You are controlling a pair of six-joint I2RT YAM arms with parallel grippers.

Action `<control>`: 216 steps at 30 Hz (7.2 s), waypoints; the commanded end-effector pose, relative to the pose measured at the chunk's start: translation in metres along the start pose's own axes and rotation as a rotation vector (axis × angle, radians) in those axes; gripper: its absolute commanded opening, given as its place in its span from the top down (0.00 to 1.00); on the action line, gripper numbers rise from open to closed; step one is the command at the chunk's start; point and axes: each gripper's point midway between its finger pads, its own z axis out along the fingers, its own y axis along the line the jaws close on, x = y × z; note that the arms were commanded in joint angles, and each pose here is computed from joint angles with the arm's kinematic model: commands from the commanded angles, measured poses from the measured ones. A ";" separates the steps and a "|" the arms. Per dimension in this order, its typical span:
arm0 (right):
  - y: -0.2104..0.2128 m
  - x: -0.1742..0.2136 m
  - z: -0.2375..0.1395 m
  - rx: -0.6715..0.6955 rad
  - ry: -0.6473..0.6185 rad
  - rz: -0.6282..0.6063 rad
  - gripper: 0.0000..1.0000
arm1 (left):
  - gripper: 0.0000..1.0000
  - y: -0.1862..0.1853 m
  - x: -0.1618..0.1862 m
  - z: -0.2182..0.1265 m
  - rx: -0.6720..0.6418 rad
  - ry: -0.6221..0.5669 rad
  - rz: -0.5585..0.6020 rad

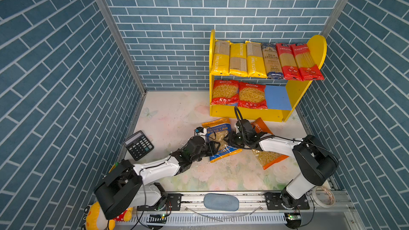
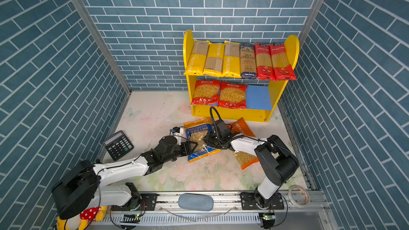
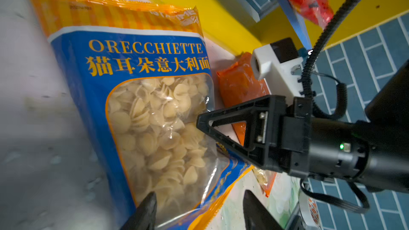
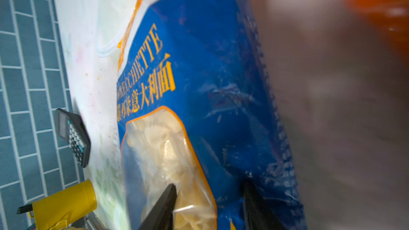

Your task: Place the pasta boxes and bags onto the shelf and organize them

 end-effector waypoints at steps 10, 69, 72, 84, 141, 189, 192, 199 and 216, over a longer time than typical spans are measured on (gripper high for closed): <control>0.041 -0.001 -0.031 -0.095 0.055 -0.105 0.43 | 0.34 0.046 -0.030 -0.053 -0.337 -0.045 0.116; -0.148 -0.031 -0.163 0.092 -0.157 0.270 0.42 | 0.24 -0.074 0.014 0.129 -0.045 0.173 0.360; -0.145 -0.048 -0.165 0.019 -0.189 0.230 0.35 | 0.27 -0.069 0.007 0.132 0.006 0.183 0.312; -0.172 -0.066 -0.134 0.000 -0.227 0.226 0.22 | 0.32 -0.063 0.024 0.154 0.077 0.242 0.225; 0.024 -0.077 -0.281 -0.330 -0.667 -0.467 1.00 | 0.27 -0.106 -0.010 0.084 0.432 0.092 0.102; -0.199 -0.030 -0.149 0.266 -0.217 0.256 0.53 | 0.40 -0.113 0.079 0.200 0.249 0.387 0.122; -0.196 -0.033 -0.154 0.272 -0.245 0.228 0.69 | 0.51 -0.126 0.080 0.196 0.292 0.391 0.110; -0.167 -0.049 -0.186 0.216 -0.411 0.125 0.88 | 0.73 -0.172 0.075 0.169 0.414 0.361 0.147; -0.105 -0.061 -0.262 0.154 -0.557 0.005 1.00 | 0.88 -0.238 0.048 0.109 0.547 0.275 0.287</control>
